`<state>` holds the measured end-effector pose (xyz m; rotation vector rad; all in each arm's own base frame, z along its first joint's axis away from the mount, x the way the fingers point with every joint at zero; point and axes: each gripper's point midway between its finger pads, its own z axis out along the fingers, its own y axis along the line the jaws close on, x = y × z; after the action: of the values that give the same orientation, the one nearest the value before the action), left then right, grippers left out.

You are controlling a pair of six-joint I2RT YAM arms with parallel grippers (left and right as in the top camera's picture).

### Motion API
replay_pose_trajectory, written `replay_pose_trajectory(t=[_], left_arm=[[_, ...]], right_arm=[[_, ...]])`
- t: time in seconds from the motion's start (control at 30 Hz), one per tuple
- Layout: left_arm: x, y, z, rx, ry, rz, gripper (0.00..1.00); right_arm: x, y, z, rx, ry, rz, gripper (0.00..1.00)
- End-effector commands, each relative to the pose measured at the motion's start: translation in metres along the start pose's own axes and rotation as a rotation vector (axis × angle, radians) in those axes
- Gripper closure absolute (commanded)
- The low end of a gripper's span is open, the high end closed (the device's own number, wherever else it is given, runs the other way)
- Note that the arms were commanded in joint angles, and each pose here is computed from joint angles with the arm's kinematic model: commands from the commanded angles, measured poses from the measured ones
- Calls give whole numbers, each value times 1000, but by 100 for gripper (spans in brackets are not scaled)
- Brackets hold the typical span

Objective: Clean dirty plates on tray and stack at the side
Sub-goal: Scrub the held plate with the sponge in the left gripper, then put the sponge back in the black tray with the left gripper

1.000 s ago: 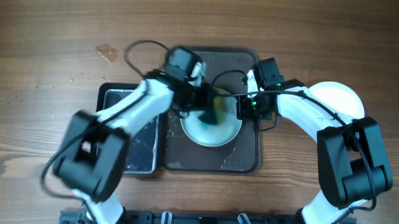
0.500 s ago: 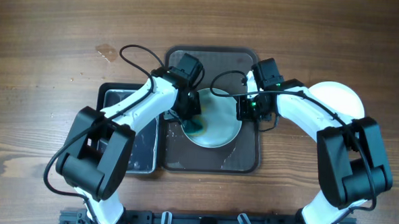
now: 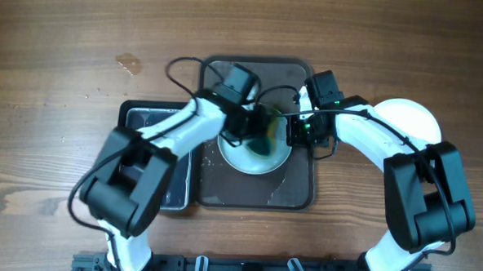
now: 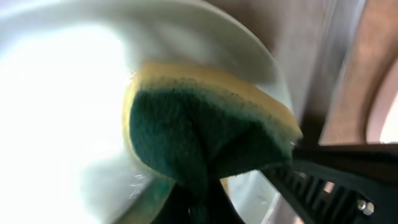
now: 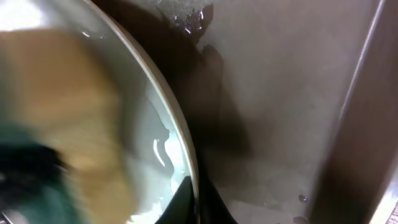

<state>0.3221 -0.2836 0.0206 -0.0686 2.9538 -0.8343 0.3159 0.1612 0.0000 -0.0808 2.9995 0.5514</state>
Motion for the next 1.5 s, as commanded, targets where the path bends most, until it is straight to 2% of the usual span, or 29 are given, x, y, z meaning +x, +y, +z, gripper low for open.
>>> replay_pose_trajectory(t=[0.0, 0.13, 0.23, 0.4, 0.5, 0.57, 0.7, 0.8, 0.87, 0.9, 0.93, 1.0, 1.1, 1.23, 1.33, 1.37, 1.4, 1.43, 1.47], left_arm=[[34, -16, 25, 52, 126, -24, 96], [38, -12, 27, 33, 142, -34, 96], [30, 7, 17, -18, 127, -62, 96], [7, 76, -33, -353, -24, -89, 96], [-5, 97, -66, -503, -134, -79, 96], [-11, 101, -79, -551, -181, -63, 96], [-15, 87, -91, -506, -206, -31, 96], [-6, 49, -106, -303, -176, -34, 96], [-4, 37, -127, -222, -185, -47, 96], [-3, 37, -139, -208, -199, -61, 96], [-3, 43, -155, -212, -220, -86, 96], [-1, 71, -184, -273, -255, -166, 96], [7, 129, -213, -429, -259, -295, 96], [25, 185, -203, -493, -212, -402, 96], [37, 207, -180, -501, -200, -426, 96], [41, 211, -174, -503, -197, -427, 96], [45, 214, -169, -503, -190, -432, 92], [46, 214, -168, -497, -184, -433, 83], [45, 210, -168, -480, -185, -431, 76]], right_arm=[[9, -15, 9, 63, 37, -20, 96], [12, -11, 10, 63, 42, -32, 96], [11, -11, 10, 62, 40, -33, 96], [10, -10, 10, 61, 37, -35, 96], [9, -10, 10, 60, 33, -35, 96], [9, -10, 10, 60, 33, -36, 96], [10, -10, 10, 60, 34, -35, 95], [10, -10, 10, 60, 34, -35, 96], [10, -10, 10, 60, 37, -35, 96], [11, -10, 10, 61, 39, -34, 92], [12, -11, 10, 62, 44, -32, 86], [14, -11, 10, 64, 52, -30, 81], [15, -12, 10, 65, 56, -29, 82], [14, -7, 10, 40, 54, -31, 69], [11, -6, 10, 34, 40, -36, 69], [9, -5, 10, 32, 32, -39, 73], [7, -4, 10, 29, 24, -41, 84], [5, -5, 10, 33, 17, -42, 96], [3, -7, 9, 52, 14, -42, 96]])
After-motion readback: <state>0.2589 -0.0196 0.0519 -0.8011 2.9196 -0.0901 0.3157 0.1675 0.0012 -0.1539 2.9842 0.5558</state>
